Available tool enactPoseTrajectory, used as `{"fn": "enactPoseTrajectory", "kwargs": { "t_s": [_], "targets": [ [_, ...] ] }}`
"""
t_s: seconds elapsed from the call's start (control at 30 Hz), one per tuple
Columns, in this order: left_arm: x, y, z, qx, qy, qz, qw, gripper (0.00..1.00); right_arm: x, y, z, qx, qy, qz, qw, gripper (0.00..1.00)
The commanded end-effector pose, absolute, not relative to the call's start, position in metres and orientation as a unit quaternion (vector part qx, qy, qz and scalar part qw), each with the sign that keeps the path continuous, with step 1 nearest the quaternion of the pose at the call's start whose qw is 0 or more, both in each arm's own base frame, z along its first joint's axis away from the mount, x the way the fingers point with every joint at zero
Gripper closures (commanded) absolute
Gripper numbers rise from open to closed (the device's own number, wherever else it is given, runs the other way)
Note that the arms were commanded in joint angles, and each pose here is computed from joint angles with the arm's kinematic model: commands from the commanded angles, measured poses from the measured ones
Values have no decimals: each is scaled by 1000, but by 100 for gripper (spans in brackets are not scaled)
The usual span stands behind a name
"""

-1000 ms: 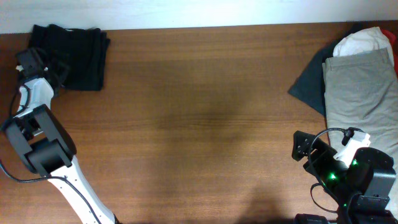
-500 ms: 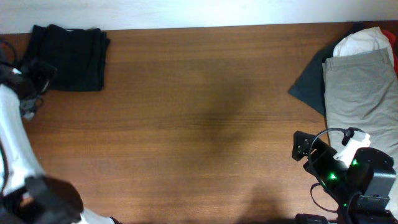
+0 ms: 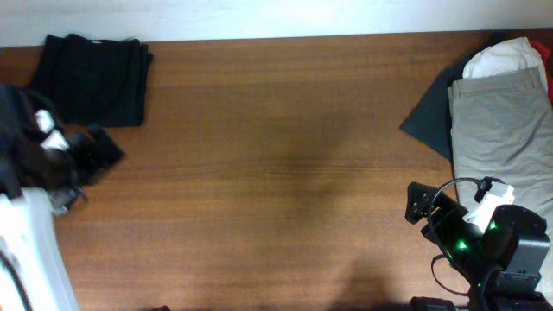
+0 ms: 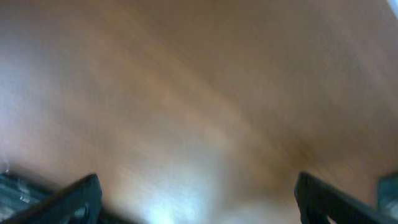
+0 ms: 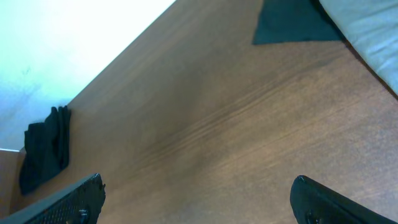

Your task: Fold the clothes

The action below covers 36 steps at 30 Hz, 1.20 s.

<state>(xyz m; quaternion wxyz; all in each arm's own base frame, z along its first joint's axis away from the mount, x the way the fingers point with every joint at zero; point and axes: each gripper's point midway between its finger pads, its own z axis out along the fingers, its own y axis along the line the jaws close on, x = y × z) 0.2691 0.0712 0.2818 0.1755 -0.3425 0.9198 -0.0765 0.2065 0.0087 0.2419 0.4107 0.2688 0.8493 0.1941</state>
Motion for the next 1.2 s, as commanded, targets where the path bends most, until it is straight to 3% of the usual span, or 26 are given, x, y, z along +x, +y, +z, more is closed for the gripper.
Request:
{"fn": "enactPoseTrajectory", "kwargs": {
  "t_s": [0.0, 0.13, 0.2, 0.23, 0.3, 0.43, 0.63, 0.7, 0.77, 0.83, 1.17],
  "targets": [
    [221, 32, 306, -219, 921, -35, 321, 1, 206, 5, 241, 276, 847, 188, 413, 1],
    [147, 53, 248, -229, 864, 53, 446, 1, 206, 5, 241, 275, 847, 188, 413, 1],
    [155, 53, 252, -224, 834, 44, 502, 1, 206, 5, 241, 276, 847, 189, 413, 1],
    [177, 49, 259, -184, 792, 40, 580, 1, 206, 5, 241, 275, 847, 188, 413, 1],
    [203, 43, 235, -151, 772, 36, 617, 1, 206, 5, 241, 276, 847, 188, 413, 1],
    [224, 37, 186, -113, 770, 38, 627, 1, 206, 5, 241, 275, 847, 188, 413, 1],
    [240, 34, 157, -98, 737, 33, 668, 1, 206, 5, 241, 276, 847, 188, 413, 1],
    [242, 34, 164, -94, 726, 34, 680, 1, 206, 5, 241, 276, 847, 188, 413, 1],
    [246, 12, 183, 15, 697, 51, 715, 1, 206, 5, 241, 276, 847, 188, 413, 1],
    [245, 20, 158, 0, 732, 68, 677, 1, 206, 5, 241, 275, 847, 188, 413, 1],
    [245, 18, 157, 4, 734, 63, 677, 1, 206, 5, 241, 276, 847, 188, 413, 1]
  ]
}}
